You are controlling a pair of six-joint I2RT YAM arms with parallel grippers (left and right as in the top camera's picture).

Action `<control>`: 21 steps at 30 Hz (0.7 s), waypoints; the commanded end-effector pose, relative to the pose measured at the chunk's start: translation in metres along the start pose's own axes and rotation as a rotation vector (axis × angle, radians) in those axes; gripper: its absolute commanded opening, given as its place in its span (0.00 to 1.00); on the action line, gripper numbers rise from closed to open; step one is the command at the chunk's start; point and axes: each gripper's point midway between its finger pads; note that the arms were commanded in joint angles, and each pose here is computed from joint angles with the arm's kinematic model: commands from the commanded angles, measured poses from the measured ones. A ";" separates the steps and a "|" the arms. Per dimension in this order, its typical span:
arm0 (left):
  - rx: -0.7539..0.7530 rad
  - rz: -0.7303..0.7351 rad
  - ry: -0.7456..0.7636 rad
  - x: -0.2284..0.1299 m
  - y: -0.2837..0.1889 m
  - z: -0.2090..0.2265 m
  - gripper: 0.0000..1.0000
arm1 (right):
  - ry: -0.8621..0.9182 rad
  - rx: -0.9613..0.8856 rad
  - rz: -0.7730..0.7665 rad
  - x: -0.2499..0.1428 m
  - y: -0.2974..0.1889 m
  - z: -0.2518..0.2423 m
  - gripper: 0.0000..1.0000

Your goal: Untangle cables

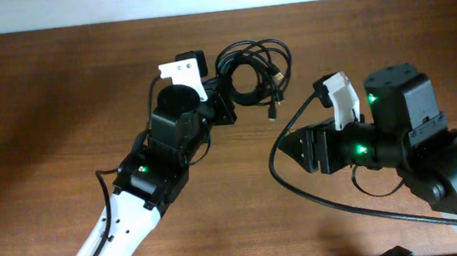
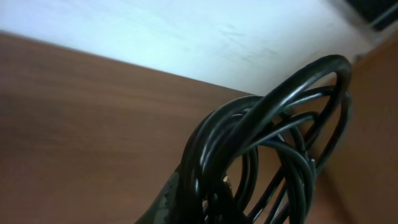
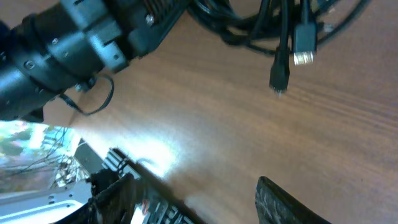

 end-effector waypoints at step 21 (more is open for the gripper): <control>-0.416 0.250 -0.243 -0.034 -0.023 -0.091 0.00 | 0.017 -0.099 -0.077 0.034 0.021 -0.021 0.04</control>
Point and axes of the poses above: each gripper's point midway between its finger pads, its own y axis out along the fingers, its own z axis along the line the jaws close on, x = y × z
